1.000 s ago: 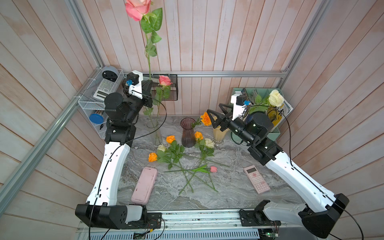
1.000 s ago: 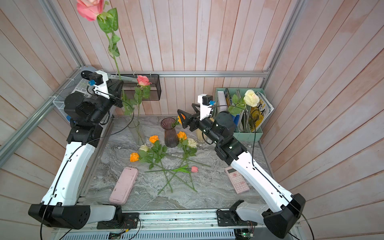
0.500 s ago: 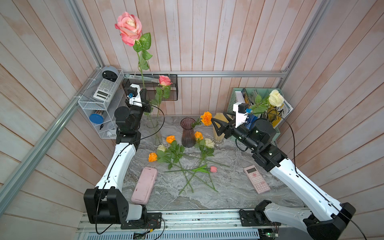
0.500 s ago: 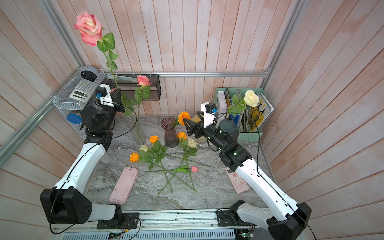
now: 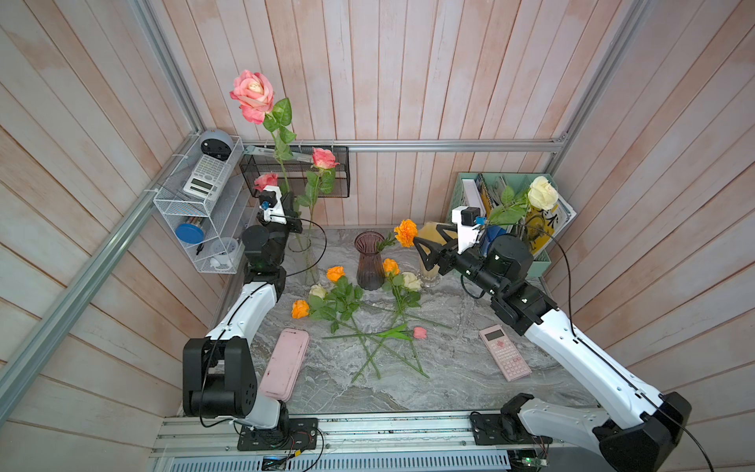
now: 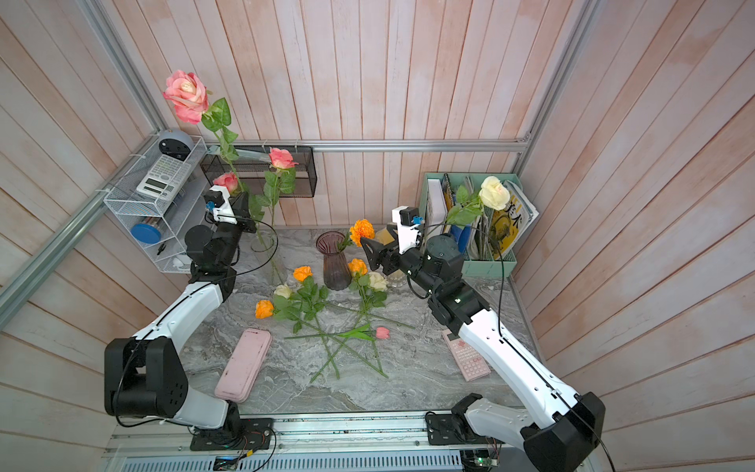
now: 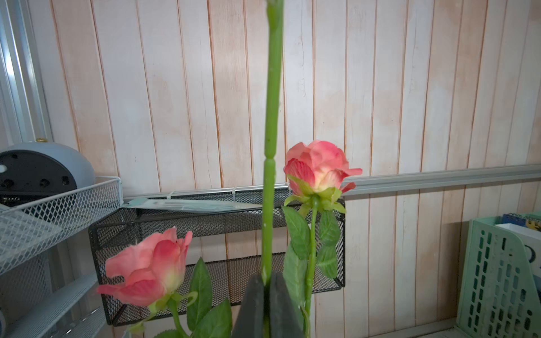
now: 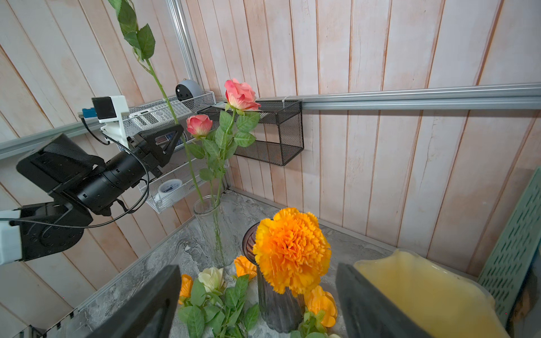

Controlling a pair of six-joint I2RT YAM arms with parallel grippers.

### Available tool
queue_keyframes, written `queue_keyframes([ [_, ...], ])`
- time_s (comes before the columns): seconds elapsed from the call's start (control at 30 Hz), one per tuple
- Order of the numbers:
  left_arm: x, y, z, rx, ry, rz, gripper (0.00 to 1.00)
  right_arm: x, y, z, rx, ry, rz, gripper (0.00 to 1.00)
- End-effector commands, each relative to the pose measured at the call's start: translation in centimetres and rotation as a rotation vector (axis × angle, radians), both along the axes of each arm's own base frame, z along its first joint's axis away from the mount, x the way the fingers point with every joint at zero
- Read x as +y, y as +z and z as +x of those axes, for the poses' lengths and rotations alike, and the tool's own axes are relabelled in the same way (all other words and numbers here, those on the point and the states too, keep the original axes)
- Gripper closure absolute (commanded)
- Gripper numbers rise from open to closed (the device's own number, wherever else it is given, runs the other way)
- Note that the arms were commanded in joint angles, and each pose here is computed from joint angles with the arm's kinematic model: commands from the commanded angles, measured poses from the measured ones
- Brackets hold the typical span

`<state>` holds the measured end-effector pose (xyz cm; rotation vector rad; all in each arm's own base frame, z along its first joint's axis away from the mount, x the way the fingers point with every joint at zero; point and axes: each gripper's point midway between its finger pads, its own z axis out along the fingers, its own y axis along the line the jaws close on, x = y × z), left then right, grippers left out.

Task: Arrange the flowers in different vases according to their colors
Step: Insert the flower into the vase.

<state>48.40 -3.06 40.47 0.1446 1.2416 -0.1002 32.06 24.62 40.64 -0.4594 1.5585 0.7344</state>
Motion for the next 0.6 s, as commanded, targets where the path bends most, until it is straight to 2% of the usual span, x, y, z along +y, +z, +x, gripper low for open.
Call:
queue_keyframes([
  [0.0, 0.5, 0.0, 0.0, -0.051, 0.016, -0.023, 1.0, -0.2, 0.3, -0.3, -0.034, 0.018, 0.001, 0.11],
  [0.33, 0.7, -4.9, 0.5, 0.024, 0.02, -0.07, 1.0, -0.4, -0.6, 0.1, -0.02, 0.017, 0.001, 0.11],
  [0.57, 0.4, -9.1, 0.5, 0.12, 0.04, -0.073, 0.98, -0.6, -0.5, -0.8, -0.008, 0.03, 0.017, 0.11],
])
